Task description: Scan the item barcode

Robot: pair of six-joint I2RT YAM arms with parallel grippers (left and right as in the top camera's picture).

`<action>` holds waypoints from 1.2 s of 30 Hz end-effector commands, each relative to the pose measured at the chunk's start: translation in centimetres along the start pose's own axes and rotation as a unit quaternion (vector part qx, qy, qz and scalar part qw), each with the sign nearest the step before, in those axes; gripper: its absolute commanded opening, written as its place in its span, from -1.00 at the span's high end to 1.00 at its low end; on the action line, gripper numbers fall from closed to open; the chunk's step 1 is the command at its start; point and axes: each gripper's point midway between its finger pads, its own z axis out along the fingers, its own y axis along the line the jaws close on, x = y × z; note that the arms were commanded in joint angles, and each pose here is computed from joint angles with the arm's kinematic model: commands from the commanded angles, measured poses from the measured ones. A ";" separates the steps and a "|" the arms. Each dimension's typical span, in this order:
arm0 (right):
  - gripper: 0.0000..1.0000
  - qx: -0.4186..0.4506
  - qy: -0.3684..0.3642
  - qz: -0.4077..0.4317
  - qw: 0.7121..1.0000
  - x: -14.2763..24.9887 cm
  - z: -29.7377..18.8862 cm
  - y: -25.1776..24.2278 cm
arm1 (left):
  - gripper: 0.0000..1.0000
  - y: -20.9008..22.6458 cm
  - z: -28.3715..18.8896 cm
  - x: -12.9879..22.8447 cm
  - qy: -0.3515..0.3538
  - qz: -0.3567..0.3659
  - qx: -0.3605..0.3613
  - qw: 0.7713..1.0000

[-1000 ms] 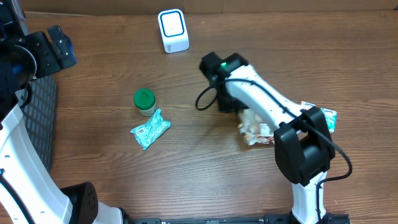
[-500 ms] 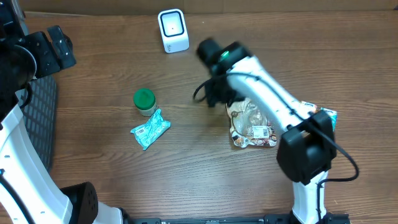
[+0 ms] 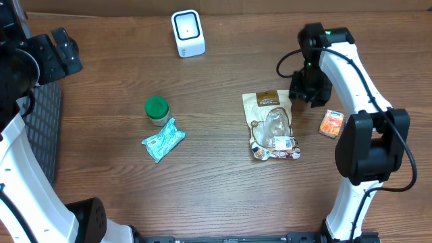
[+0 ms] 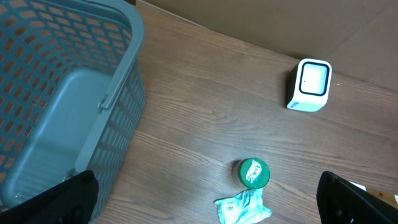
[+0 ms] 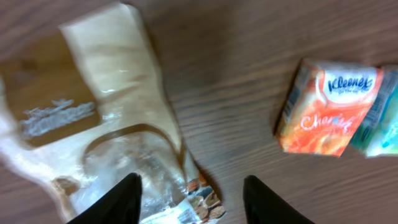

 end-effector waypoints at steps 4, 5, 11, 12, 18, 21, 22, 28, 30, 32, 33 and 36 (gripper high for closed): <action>0.11 0.021 0.021 -0.002 1.000 1.8 3.8 -0.6 | -0.99 0.3 0.2 -0.2 -0.002 0.010 -0.006 1.000; 0.11 0.023 0.023 -0.004 0.999 2.1 4.3 -0.6 | -0.99 0.3 0.2 -0.2 -0.002 0.010 -0.006 1.000; 0.12 0.019 0.034 -0.012 0.999 3.3 6.6 -0.1 | -0.99 0.3 0.2 -0.2 -0.002 0.010 -0.006 1.000; 0.12 0.012 0.037 -0.015 0.999 3.4 6.8 0.2 | -0.99 0.3 0.2 -0.2 -0.002 0.010 -0.006 1.000; 0.21 0.000 0.074 -0.044 0.996 6.2 6.9 2.2 | -0.99 0.3 0.2 -0.2 -0.002 0.010 -0.006 1.000; 0.17 0.020 0.097 -0.061 0.993 8.1 6.7 2.7 | -0.99 0.3 0.2 -0.2 -0.002 0.010 -0.006 1.000; 0.10 0.029 0.101 -0.068 0.992 8.7 6.6 2.8 | -0.99 0.3 0.2 -0.2 -0.002 0.010 -0.006 1.000; -0.04 0.052 0.115 -0.111 0.986 11.2 6.3 4.3 | -1.00 0.3 0.2 -0.2 -0.002 0.010 -0.006 1.000; -0.04 0.054 0.113 -0.126 0.984 12.1 6.3 5.3 | -0.99 0.3 0.2 -0.2 -0.002 0.010 -0.006 1.000; -0.04 0.047 0.114 -0.144 0.982 13.0 6.3 6.6 | -0.99 0.3 0.2 -0.2 -0.002 0.010 -0.006 1.000; -0.04 0.043 0.114 -0.153 0.981 13.5 6.3 7.3 | -0.99 0.3 0.2 -0.2 -0.002 0.010 -0.006 1.000; -0.04 0.029 0.107 -0.181 0.977 14.7 6.4 9.4 | -0.99 0.3 0.2 -0.2 -0.002 0.010 -0.006 1.000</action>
